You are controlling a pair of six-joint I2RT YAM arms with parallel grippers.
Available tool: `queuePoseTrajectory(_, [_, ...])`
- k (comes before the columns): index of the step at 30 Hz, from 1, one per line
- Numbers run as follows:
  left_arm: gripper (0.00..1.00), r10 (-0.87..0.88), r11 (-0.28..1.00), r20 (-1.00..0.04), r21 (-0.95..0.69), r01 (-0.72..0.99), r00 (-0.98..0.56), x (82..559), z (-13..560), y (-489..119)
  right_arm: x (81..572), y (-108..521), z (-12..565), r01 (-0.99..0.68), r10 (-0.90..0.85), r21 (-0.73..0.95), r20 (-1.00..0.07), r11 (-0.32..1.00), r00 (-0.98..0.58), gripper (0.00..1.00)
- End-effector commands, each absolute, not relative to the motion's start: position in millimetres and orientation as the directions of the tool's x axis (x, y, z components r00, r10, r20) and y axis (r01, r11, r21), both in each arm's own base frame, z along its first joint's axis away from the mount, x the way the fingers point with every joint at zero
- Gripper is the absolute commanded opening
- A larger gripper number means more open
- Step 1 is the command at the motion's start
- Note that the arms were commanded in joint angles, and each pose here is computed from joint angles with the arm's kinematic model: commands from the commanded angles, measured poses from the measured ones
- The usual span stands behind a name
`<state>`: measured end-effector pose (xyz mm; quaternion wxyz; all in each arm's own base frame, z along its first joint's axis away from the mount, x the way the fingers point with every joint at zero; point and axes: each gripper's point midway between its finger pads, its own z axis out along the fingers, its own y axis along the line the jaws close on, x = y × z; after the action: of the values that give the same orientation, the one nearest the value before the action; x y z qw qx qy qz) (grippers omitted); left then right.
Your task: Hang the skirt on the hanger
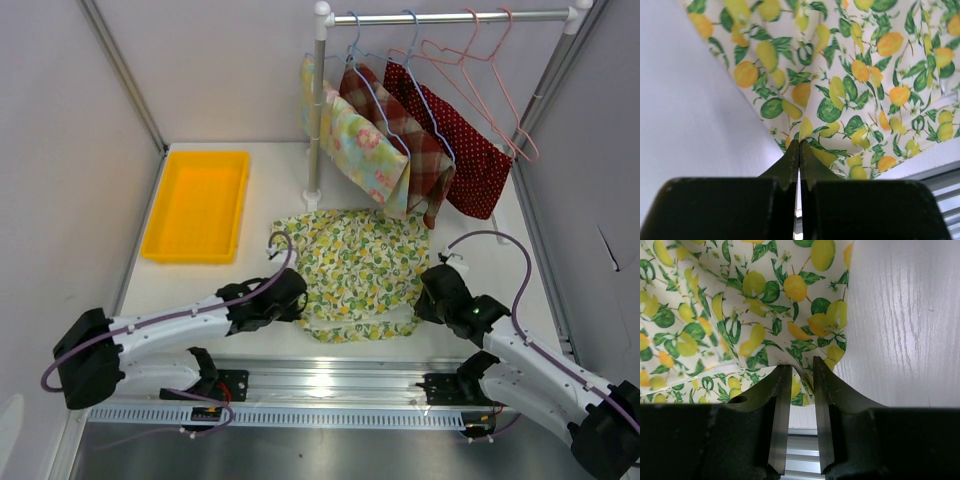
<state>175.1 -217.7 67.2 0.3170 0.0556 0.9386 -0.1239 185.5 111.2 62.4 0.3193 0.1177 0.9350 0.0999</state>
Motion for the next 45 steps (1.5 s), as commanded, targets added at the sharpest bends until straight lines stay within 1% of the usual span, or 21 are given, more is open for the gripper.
queuePoseTrajectory(1, [0.0, -0.147, 0.943, -0.591, -0.325, 0.067, -0.793, 176, 72, -205, 192, 113, 65, 0.177, 0.323, 0.292, -0.587, 0.94, -0.742, 0.29])
queuePoseTrajectory(2, [0.0, -0.157, 0.947, -0.573, -0.319, 0.043, -0.805, 169, 58, -193, 192, 113, 66, 0.178, 0.327, 0.297, -0.588, 0.938, -0.74, 0.28])
queuePoseTrajectory(8, [0.0, -0.337, 0.899, -0.525, -0.426, -0.102, -0.781, 162, 49, -166, 187, 116, 71, 0.163, 0.345, 0.341, -0.585, 0.926, -0.734, 0.32])
queuePoseTrajectory(11, [0.0, -0.375, 0.877, -0.511, -0.465, -0.118, -0.773, 166, 47, -162, 184, 119, 81, 0.148, 0.369, 0.389, -0.59, 0.909, -0.718, 0.4])
queuePoseTrajectory(12, [0.0, -0.363, 0.881, -0.509, -0.46, -0.11, -0.78, 164, 45, -162, 184, 120, 87, 0.132, 0.377, 0.412, -0.6, 0.902, -0.705, 0.45])
queuePoseTrajectory(14, [0.0, -0.343, 0.887, -0.515, -0.452, -0.091, -0.785, 164, 46, -163, 182, 124, 96, 0.109, 0.386, 0.444, -0.601, 0.889, -0.7, 0.49])
queuePoseTrajectory(15, [0.04, -0.326, 0.891, -0.52, -0.449, -0.072, -0.79, 164, 47, -164, 182, 125, 103, 0.094, 0.395, 0.465, -0.608, 0.881, -0.689, 0.51])
queuePoseTrajectory(17, [0.2, -0.321, 0.888, -0.527, -0.455, -0.057, -0.787, 165, 51, -166, 180, 126, 110, 0.082, 0.402, 0.483, -0.61, 0.872, -0.682, 0.54])
queuePoseTrajectory(18, [0.23, -0.311, 0.885, -0.539, -0.464, -0.031, -0.783, 166, 57, -168, 181, 126, 117, 0.075, 0.407, 0.491, -0.616, 0.868, -0.675, 0.55])
queuePoseTrajectory(21, [0.41, -0.307, 0.881, -0.554, -0.474, -0.01, -0.774, 166, 70, -168, 181, 125, 119, 0.075, 0.4, 0.482, -0.619, 0.873, -0.676, 0.57])
queuePoseTrajectory(22, [0.52, -0.319, 0.87, -0.567, -0.492, 0.002, -0.76, 169, 83, -170, 182, 126, 116, 0.084, 0.397, 0.474, -0.612, 0.876, -0.684, 0.57])
queuePoseTrajectory(25, [0.64, -0.321, 0.878, -0.584, -0.478, -0.003, -0.745, 172, 92, -166, 187, 128, 112, 0.09, 0.394, 0.465, -0.613, 0.881, -0.685, 0.6])
queuePoseTrajectory(26, [0.65, -0.329, 0.885, -0.589, -0.465, -0.024, -0.738, 177, 93, -162, 189, 129, 106, 0.097, 0.383, 0.449, -0.607, 0.888, -0.696, 0.6])
queuePoseTrajectory(31, [0.64, -0.317, 0.917, -0.6, -0.391, -0.076, -0.734, 210, 84, -158, 211, 125, 84, 0.148, 0.37, 0.391, -0.588, 0.908, -0.719, 0.64])
queuePoseTrajectory(33, [0.64, -0.301, 0.935, -0.603, -0.338, -0.105, -0.739, 226, 75, -153, 216, 122, 73, 0.161, 0.365, 0.374, -0.574, 0.913, -0.733, 0.67])
queuePoseTrajectory(34, [0.64, -0.285, 0.95, -0.59, -0.278, -0.141, -0.756, 244, 57, -147, 229, 116, 70, 0.185, 0.399, 0.4, -0.559, 0.898, -0.727, 0.68])
queuePoseTrajectory(37, [0.63, -0.276, 0.954, -0.575, -0.262, -0.146, -0.77, 258, 49, -146, 237, 113, 68, 0.193, 0.408, 0.406, -0.55, 0.893, -0.729, 0.7])
queuePoseTrajectory(40, [0.62, -0.269, 0.956, -0.597, -0.263, -0.132, -0.756, 280, 56, -150, 242, 116, 57, 0.199, 0.404, 0.404, -0.524, 0.893, -0.75, 0.7])
queuePoseTrajectory(43, [0.56, -0.235, 0.967, -0.587, -0.222, -0.126, -0.774, 299, 54, -154, 245, 117, 45, 0.215, 0.405, 0.393, -0.503, 0.894, -0.763, 0.69])
queuePoseTrajectory(44, [0.49, -0.22, 0.972, -0.581, -0.202, -0.123, -0.784, 302, 49, -152, 248, 117, 43, 0.216, 0.406, 0.394, -0.503, 0.894, -0.763, 0.69])
queuePoseTrajectory(45, [0.45, -0.214, 0.973, -0.573, -0.196, -0.121, -0.791, 309, 46, -155, 248, 117, 37, 0.223, 0.4, 0.38, -0.491, 0.898, -0.774, 0.69])
